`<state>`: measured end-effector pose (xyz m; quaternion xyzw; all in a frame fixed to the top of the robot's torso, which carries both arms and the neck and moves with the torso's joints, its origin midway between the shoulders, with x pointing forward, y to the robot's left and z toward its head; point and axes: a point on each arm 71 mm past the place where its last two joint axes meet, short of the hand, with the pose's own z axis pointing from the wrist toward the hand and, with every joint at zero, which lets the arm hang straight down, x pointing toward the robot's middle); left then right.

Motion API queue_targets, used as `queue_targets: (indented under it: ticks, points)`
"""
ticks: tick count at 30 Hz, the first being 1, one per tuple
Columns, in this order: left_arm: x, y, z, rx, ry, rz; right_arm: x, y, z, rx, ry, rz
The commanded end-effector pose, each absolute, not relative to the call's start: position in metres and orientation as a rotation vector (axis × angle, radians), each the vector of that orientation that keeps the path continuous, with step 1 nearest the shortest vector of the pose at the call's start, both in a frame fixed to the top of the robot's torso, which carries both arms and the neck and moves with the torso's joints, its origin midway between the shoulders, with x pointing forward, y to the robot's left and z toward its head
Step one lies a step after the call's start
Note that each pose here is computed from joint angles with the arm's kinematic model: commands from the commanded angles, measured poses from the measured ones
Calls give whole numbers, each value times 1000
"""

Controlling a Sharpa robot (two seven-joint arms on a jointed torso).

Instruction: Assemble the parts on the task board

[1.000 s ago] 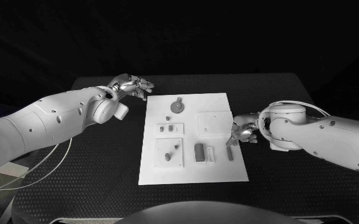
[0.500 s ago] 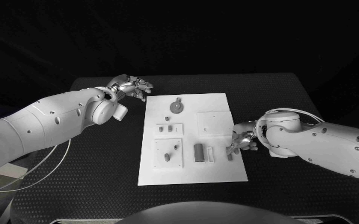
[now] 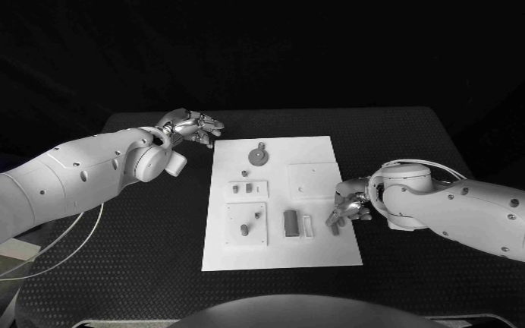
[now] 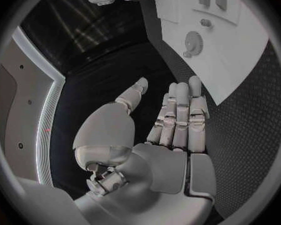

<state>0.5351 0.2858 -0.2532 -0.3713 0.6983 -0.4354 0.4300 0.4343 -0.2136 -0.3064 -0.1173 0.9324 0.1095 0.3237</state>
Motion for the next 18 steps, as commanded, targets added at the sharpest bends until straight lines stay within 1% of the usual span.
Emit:
queue_targets:
  ticks: [1, 10, 18]
  points:
    - [535, 284, -252, -923, 1747, -1107, 428, -215, -319, -387, 2464, 228]
    - [535, 284, -252, -922, 1751, -1105, 426, -212, -330, -521, 2417, 139]
    - [534, 284, -252, -922, 1754, -1105, 423, -202, -331, -651, 2344, 87]
